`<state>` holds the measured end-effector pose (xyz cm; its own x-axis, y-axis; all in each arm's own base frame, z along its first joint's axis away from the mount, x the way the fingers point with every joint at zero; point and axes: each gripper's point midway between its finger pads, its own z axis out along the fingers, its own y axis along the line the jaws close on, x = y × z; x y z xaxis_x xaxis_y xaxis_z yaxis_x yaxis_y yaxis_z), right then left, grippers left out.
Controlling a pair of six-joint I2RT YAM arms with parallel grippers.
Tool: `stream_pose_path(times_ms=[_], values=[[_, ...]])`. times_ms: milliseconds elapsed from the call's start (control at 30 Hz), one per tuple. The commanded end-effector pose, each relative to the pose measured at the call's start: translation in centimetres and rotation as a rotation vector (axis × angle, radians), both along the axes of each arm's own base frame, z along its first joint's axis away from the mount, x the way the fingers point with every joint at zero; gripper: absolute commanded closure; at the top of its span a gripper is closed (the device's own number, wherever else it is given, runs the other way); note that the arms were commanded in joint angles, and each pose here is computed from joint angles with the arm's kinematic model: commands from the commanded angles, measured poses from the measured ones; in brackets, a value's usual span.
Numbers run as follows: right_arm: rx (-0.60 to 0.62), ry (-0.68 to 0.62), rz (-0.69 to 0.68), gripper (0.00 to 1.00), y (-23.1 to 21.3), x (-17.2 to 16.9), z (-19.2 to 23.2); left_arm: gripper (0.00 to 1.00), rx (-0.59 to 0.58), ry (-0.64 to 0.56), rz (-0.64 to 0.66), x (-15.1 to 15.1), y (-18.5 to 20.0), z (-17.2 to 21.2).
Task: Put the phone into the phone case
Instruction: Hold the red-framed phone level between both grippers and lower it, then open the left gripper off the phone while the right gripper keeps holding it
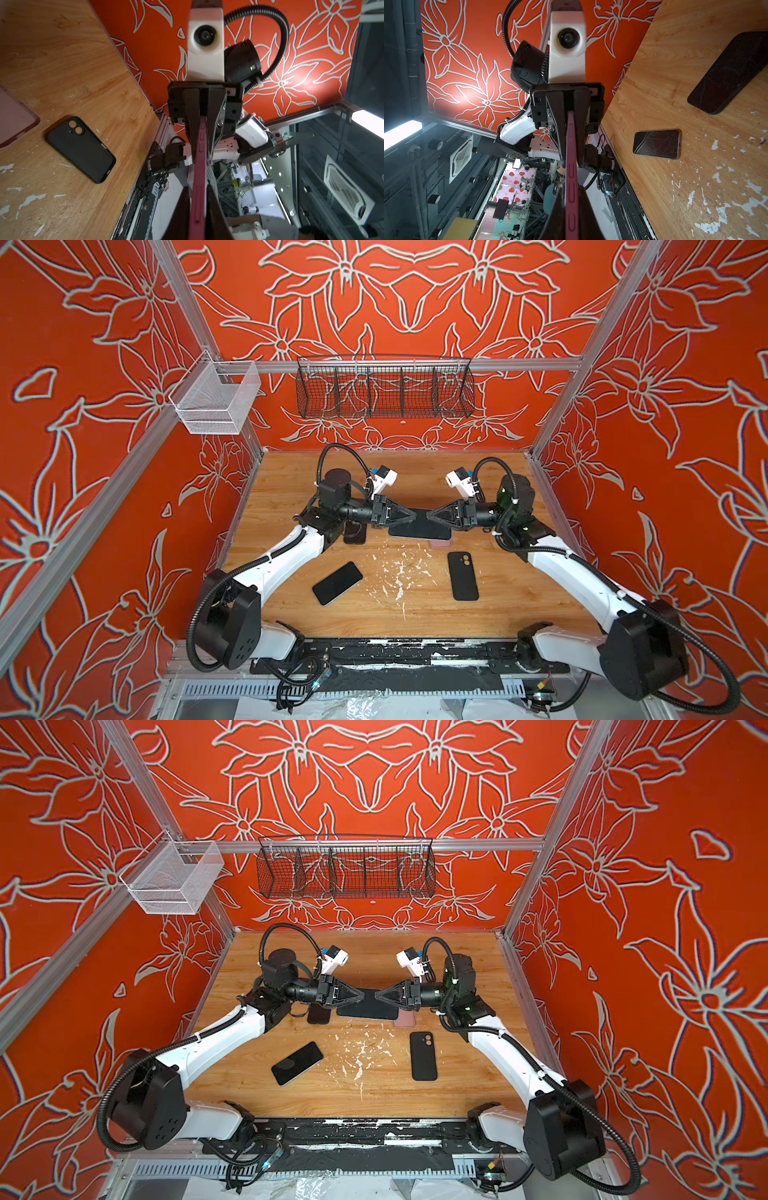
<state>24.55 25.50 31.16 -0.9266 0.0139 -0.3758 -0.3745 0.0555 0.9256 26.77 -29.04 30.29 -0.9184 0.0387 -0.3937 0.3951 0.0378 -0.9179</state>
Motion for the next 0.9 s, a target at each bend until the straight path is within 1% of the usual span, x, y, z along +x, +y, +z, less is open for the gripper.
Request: stream_pose_path(times_ms=[0,33,100,167,300,367,533,567,633,700,767,867], values=[[0.038,-0.031,-0.029,1.00,0.2,0.6,1.5,0.77,-0.043,-0.008,0.020,0.5,-0.2,0.8],[0.040,-0.028,-0.036,1.00,0.2,0.7,1.7,0.73,-0.046,-0.007,0.027,0.6,-0.1,0.8],[0.046,-0.024,-0.044,1.00,0.2,0.8,2.0,0.69,-0.048,-0.007,0.042,0.8,0.1,0.8],[0.048,-0.014,-0.053,1.00,0.1,1.0,2.1,0.63,-0.049,-0.005,0.063,1.0,0.4,0.8],[0.049,0.000,-0.077,1.00,-0.2,1.4,2.2,0.54,-0.052,-0.008,0.100,1.3,1.2,0.9],[0.046,0.013,-0.106,1.00,-0.7,1.9,2.1,0.44,-0.056,-0.011,0.137,1.6,1.9,1.0],[0.034,0.043,-0.191,1.00,-2.5,3.0,1.6,0.25,-0.054,-0.023,0.241,2.3,3.7,1.1],[0.031,0.044,-0.214,1.00,-3.1,3.3,1.5,0.23,-0.044,-0.029,0.261,2.3,4.0,1.1],[0.020,0.044,-0.257,1.00,-3.9,3.6,1.3,0.21,-0.001,-0.040,0.302,2.3,4.4,0.7],[-0.003,0.044,-0.313,1.00,-5.0,4.1,0.8,0.19,0.072,-0.066,0.356,2.3,5.1,0.3],[-0.038,0.042,-0.377,1.00,-6.2,4.4,0.2,0.17,0.160,-0.090,0.412,2.5,5.9,-0.4],[-0.115,0.048,-0.480,1.00,-8.1,4.8,-1.2,0.17,0.329,-0.108,0.481,3.1,7.3,-1.9]])
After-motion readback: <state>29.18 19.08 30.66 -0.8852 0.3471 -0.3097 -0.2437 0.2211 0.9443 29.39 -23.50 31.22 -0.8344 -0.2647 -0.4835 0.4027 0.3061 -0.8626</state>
